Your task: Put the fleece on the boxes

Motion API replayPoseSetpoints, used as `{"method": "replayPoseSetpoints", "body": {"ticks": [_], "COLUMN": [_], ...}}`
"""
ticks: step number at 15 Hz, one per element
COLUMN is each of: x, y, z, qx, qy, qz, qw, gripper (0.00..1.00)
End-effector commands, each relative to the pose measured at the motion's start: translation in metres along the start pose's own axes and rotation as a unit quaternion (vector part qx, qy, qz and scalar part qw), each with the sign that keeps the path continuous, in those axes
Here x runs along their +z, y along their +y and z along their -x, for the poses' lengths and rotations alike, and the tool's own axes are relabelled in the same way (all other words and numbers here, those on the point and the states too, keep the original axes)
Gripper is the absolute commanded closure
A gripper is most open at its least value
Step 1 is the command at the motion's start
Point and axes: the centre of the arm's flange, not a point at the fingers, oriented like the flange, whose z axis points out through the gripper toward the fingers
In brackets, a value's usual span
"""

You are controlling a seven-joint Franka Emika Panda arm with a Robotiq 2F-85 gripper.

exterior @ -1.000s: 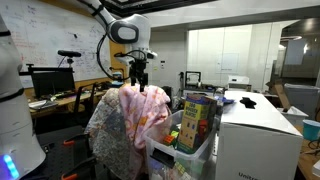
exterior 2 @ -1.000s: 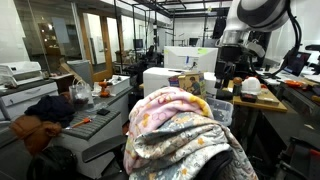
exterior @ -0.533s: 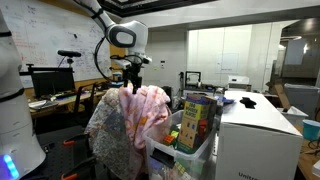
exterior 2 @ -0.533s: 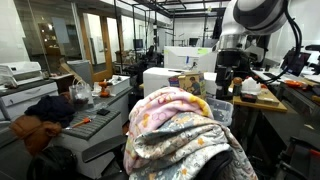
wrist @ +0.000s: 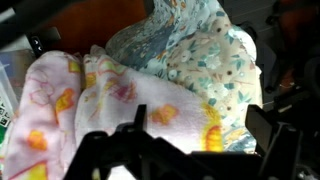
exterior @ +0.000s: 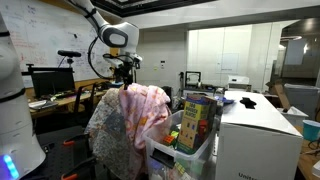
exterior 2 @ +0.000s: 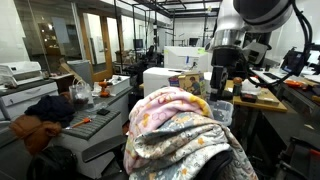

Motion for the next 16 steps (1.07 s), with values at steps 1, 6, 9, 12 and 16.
{"method": "replayPoseSetpoints", "body": {"ticks": [1, 6, 9, 12, 16], "x": [0.008, 0.030, 0.042, 0.047, 0.048], "y": [-0.023, -0.034, -0.030, -0.030, -0.037], "z": [0.008, 0.012, 0.019, 0.027, 0.034], "qx": [-0.019, -0.047, -0.082, -0.112, -0.135], "qy": [0.033, 0.074, 0.100, 0.124, 0.165], "qz": [-0.011, -0.016, 0.006, 0.021, 0.023], "qw": [0.9992, 0.9960, 0.9916, 0.9857, 0.9767], "gripper": [0.00, 0.00, 0.00, 0.00, 0.00]}}
